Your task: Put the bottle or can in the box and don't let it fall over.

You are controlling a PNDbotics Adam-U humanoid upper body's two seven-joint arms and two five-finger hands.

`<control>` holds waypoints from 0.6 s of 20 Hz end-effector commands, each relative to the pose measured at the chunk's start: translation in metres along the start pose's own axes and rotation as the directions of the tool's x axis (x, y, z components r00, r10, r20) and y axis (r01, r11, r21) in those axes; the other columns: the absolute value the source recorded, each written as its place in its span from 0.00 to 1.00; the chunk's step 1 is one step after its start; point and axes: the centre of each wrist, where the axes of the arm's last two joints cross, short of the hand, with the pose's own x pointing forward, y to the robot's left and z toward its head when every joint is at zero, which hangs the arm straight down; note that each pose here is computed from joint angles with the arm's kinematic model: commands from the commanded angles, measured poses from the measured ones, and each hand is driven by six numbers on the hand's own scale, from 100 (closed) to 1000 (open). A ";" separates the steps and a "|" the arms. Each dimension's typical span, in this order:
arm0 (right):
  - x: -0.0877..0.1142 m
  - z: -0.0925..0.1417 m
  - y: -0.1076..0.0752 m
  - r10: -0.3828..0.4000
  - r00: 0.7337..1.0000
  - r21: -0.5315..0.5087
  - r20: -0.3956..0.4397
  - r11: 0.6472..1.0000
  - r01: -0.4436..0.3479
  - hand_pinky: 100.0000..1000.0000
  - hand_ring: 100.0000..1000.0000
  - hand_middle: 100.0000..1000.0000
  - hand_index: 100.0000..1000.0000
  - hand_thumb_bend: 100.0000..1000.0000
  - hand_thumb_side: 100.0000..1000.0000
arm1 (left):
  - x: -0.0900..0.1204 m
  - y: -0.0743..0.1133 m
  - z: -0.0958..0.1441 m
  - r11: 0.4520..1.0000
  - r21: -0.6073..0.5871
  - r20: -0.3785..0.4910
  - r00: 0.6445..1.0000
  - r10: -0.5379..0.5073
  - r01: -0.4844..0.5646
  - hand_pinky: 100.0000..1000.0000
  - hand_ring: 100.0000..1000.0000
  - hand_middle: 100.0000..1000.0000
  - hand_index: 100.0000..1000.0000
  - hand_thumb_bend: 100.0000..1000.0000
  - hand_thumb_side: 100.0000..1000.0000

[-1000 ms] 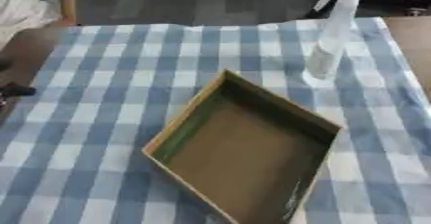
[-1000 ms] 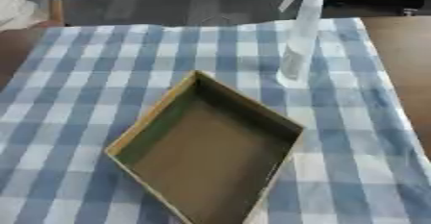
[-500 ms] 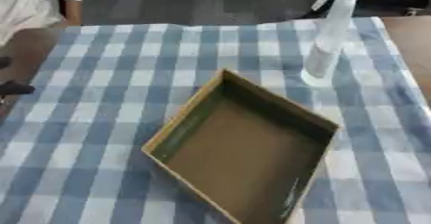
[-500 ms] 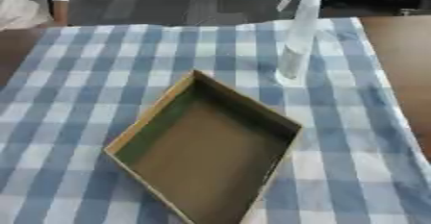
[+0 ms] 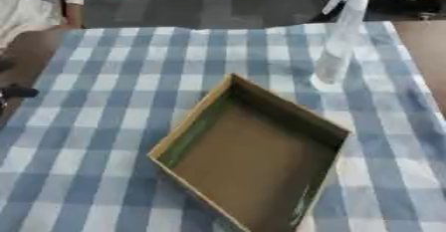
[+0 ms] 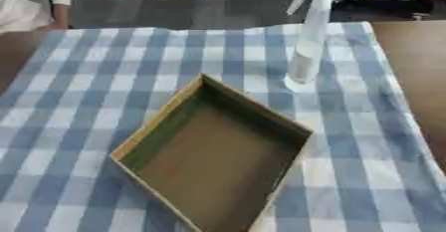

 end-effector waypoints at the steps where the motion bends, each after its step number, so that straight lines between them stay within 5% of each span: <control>1: 0.003 0.002 -0.014 0.033 0.999 -0.006 -0.013 0.999 -0.033 0.91 1.00 1.00 1.00 0.00 0.66 | 0.006 0.003 -0.004 1.000 -0.015 0.020 1.000 -0.015 0.015 1.00 0.61 0.85 0.93 0.00 0.70; 12: -0.018 0.000 -0.005 0.049 0.998 0.065 -0.039 0.997 -0.047 0.93 1.00 1.00 1.00 0.00 0.61 | 0.006 0.002 -0.005 1.000 -0.022 0.021 1.000 -0.010 0.010 1.00 0.61 0.85 0.93 0.00 0.70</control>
